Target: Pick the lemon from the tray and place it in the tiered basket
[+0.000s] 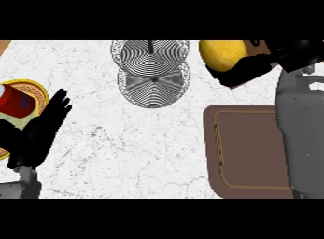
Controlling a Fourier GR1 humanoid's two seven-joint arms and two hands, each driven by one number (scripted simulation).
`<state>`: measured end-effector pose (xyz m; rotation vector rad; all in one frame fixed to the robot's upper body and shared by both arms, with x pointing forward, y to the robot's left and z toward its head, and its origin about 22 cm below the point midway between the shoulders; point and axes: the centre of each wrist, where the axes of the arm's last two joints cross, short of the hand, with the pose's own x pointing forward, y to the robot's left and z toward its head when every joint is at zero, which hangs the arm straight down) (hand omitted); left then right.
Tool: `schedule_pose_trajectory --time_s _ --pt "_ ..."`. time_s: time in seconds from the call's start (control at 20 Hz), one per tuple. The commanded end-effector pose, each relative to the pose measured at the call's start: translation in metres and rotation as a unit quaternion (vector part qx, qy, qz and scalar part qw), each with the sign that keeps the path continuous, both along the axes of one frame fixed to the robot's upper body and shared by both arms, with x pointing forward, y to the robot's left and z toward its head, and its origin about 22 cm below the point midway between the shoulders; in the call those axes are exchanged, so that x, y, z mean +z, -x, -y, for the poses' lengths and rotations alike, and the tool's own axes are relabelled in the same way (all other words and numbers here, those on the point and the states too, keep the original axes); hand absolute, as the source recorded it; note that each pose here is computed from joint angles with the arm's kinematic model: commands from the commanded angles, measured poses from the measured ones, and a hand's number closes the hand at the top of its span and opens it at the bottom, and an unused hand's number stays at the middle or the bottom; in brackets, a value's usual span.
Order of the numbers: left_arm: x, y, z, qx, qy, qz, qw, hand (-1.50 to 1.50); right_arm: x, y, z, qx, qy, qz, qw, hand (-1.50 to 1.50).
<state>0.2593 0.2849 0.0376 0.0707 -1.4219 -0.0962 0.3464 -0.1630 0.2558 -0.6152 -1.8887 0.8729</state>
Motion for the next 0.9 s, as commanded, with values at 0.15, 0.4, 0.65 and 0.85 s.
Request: schedule_pose_trajectory --time_s 0.15,0.4,0.65,0.85 --pt "-0.01 0.001 0.009 -0.006 0.0 0.009 0.9999 0.0 0.006 -0.014 -0.087 -0.012 -0.002 -0.016 1.0 1.5" --pt "-0.015 0.005 -0.01 -0.008 0.0 0.001 1.0 0.0 -0.001 -0.021 -0.104 -0.021 0.008 -0.039 0.999 1.5" --pt "0.002 0.001 0.002 -0.002 -0.006 -0.005 1.0 0.0 -0.01 -0.04 -0.107 -0.035 0.017 -0.072 0.997 1.5" --pt "0.009 0.0 0.009 -0.006 -0.003 0.004 1.0 0.0 -0.028 -0.058 -0.116 -0.028 0.019 -0.069 0.997 1.5"
